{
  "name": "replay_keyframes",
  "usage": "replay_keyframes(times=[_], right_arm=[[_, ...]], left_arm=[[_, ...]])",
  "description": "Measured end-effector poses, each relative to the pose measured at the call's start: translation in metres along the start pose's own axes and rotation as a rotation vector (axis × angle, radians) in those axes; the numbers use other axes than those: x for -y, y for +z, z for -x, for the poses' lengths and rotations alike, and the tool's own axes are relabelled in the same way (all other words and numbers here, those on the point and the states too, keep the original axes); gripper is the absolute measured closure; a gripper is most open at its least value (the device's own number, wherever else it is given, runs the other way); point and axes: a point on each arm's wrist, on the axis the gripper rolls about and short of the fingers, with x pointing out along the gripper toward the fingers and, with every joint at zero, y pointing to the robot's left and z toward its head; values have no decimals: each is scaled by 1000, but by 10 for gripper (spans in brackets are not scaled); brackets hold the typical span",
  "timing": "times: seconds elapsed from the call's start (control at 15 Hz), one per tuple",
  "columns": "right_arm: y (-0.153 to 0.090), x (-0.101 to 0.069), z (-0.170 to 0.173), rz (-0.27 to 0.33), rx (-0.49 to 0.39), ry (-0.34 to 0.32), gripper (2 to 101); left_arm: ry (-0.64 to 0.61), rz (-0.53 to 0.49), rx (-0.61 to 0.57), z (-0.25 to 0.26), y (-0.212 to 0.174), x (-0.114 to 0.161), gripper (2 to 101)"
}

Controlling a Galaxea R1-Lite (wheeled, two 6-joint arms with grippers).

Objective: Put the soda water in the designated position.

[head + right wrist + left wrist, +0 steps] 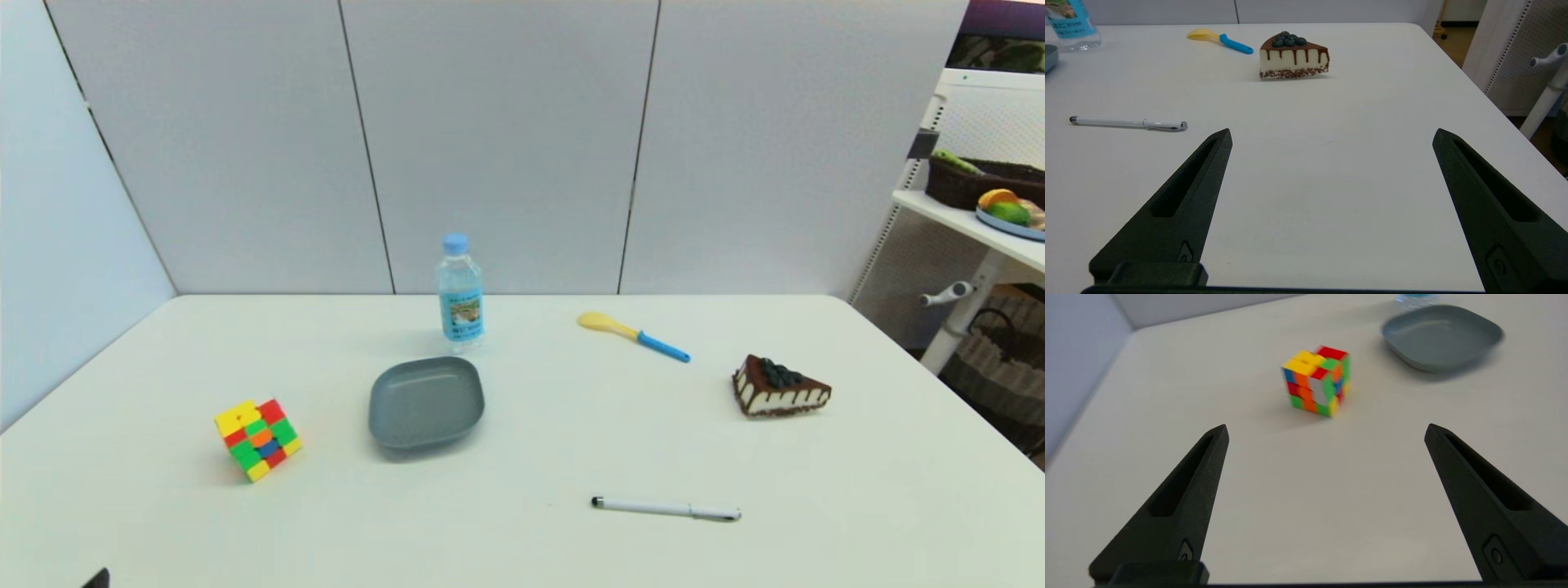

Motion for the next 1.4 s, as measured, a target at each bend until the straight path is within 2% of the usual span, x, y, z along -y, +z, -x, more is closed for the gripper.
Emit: replay_keyframes(times=[0.2, 0.6, 0.8, 1.0, 1.4], right_arm=[[0, 0, 0, 0, 0, 1, 50], [0, 0, 0, 0, 0, 1, 50], [0, 0, 0, 0, 0, 1, 50], [0, 0, 0, 0, 0, 1, 50], [0, 0, 0, 0, 0, 1, 50]], left_arm=[[2, 12, 32, 0, -30, 7, 60], [83, -11, 96, 12, -56, 13, 58], [92, -28, 134, 16, -59, 14, 57], [93, 38, 150, 17, -61, 14, 55], [102, 60, 151, 18, -61, 14, 54]])
